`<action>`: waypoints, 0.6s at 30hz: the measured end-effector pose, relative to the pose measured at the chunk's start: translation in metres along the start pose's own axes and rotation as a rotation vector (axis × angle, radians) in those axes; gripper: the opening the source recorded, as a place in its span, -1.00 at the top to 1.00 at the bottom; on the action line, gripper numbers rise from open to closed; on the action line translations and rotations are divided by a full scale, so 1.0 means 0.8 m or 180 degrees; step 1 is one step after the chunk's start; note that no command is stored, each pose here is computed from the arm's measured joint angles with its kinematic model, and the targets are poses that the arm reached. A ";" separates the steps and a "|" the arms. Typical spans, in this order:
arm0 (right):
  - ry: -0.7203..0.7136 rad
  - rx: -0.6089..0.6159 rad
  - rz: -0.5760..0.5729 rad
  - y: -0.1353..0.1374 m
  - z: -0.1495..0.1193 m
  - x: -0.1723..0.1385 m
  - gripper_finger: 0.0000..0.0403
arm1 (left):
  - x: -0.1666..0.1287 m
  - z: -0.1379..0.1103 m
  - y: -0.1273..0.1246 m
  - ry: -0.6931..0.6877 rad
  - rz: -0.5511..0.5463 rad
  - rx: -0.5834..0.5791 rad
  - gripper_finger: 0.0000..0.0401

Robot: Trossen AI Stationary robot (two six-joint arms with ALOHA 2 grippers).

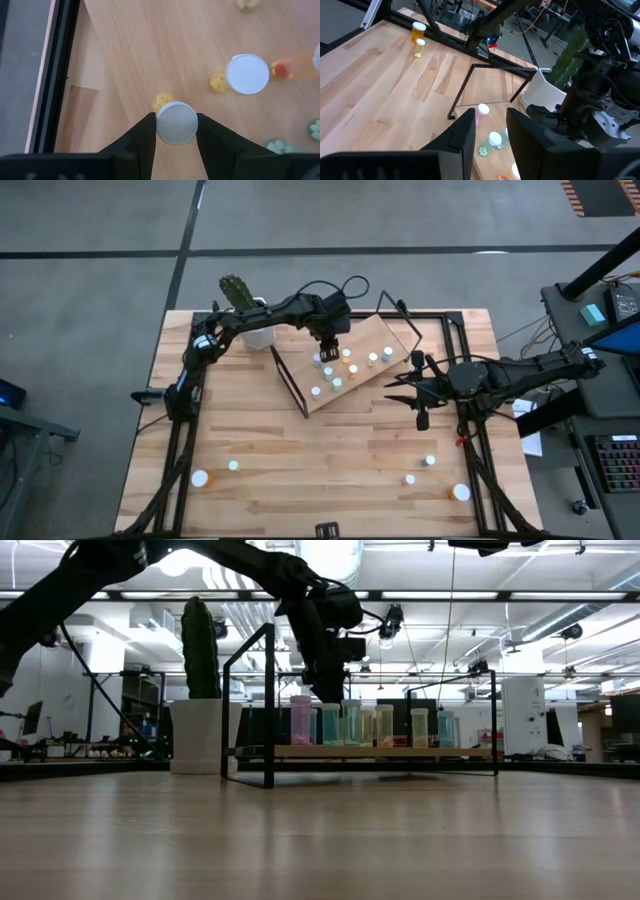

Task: Pick and place medicine bottles onto shelf by color
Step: Put the yellow pill bottle on the shelf aligned with the other yellow pill bottles

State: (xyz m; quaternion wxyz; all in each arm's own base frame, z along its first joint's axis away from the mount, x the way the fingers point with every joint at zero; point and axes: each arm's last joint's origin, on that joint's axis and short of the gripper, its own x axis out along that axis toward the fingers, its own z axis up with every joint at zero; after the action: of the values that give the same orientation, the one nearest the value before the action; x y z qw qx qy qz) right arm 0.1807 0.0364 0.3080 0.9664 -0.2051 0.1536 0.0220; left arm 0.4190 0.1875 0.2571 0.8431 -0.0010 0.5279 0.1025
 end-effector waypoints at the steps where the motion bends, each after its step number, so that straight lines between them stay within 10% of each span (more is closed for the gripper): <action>1: 0.0001 -0.0002 0.0000 0.000 0.000 0.000 0.50 | 0.000 0.000 0.000 0.0000 0.0001 0.0000 0.43; 18: 0.0006 -0.0001 0.0002 0.000 0.000 0.000 0.50 | 0.000 0.000 0.000 -0.0004 0.0004 -0.0010 0.40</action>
State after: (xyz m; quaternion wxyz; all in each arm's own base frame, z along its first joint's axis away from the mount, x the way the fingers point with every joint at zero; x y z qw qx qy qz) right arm 0.1806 0.0364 0.3078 0.9662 -0.2053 0.1545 0.0222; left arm 0.4191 0.1876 0.2571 0.8433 -0.0019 0.5273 0.1038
